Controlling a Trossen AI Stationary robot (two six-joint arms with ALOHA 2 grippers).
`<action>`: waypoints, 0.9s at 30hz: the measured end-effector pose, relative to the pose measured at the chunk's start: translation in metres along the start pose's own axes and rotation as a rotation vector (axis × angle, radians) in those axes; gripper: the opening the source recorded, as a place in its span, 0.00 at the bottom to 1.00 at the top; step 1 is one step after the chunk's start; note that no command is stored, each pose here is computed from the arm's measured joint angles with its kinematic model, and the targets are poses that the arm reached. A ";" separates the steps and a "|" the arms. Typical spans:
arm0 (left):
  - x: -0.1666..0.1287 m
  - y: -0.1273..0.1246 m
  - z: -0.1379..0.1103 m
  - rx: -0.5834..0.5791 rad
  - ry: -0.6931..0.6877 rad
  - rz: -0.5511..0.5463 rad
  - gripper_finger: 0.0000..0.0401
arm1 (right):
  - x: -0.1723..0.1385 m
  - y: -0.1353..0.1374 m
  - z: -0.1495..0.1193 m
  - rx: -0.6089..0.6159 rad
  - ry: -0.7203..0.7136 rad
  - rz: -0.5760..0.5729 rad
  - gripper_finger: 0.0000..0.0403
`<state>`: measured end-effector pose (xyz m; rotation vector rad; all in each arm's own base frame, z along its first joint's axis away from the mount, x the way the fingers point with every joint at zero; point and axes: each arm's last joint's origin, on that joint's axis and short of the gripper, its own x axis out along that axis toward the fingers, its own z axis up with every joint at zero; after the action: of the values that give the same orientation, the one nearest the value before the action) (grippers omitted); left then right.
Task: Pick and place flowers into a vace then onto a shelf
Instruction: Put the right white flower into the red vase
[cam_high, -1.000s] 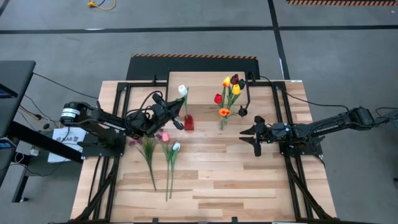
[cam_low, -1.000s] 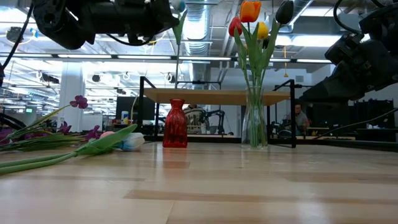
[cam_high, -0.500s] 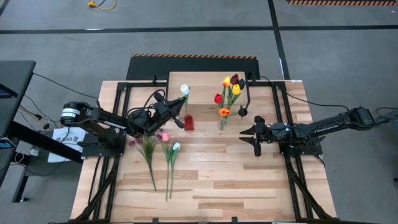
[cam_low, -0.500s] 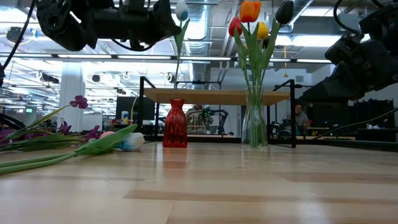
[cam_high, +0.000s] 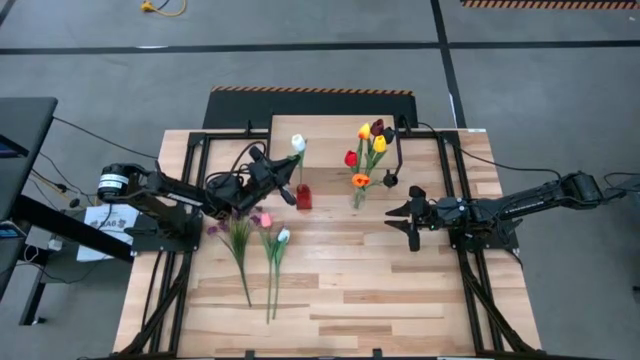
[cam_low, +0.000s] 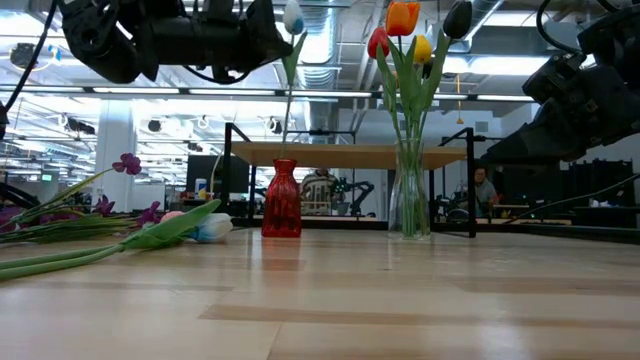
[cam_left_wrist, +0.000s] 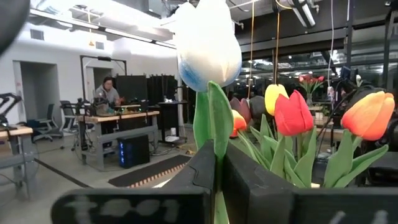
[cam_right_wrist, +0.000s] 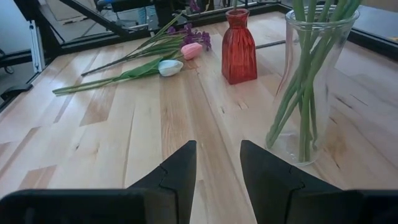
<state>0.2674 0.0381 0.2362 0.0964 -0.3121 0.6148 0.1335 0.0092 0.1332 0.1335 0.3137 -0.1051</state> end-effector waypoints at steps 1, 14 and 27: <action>0.000 0.001 0.000 -0.006 0.003 -0.001 0.00 | 0.000 0.000 0.000 0.000 0.000 0.000 0.29; 0.001 0.002 -0.005 -0.017 0.043 -0.002 0.00 | 0.000 0.000 0.000 0.000 0.000 0.000 0.29; 0.000 0.001 -0.012 -0.065 0.113 0.030 0.01 | 0.000 0.000 0.000 0.001 0.001 0.000 0.29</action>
<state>0.2700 0.0415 0.2249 -0.0052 -0.2245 0.6370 0.1334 0.0092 0.1331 0.1345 0.3143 -0.1050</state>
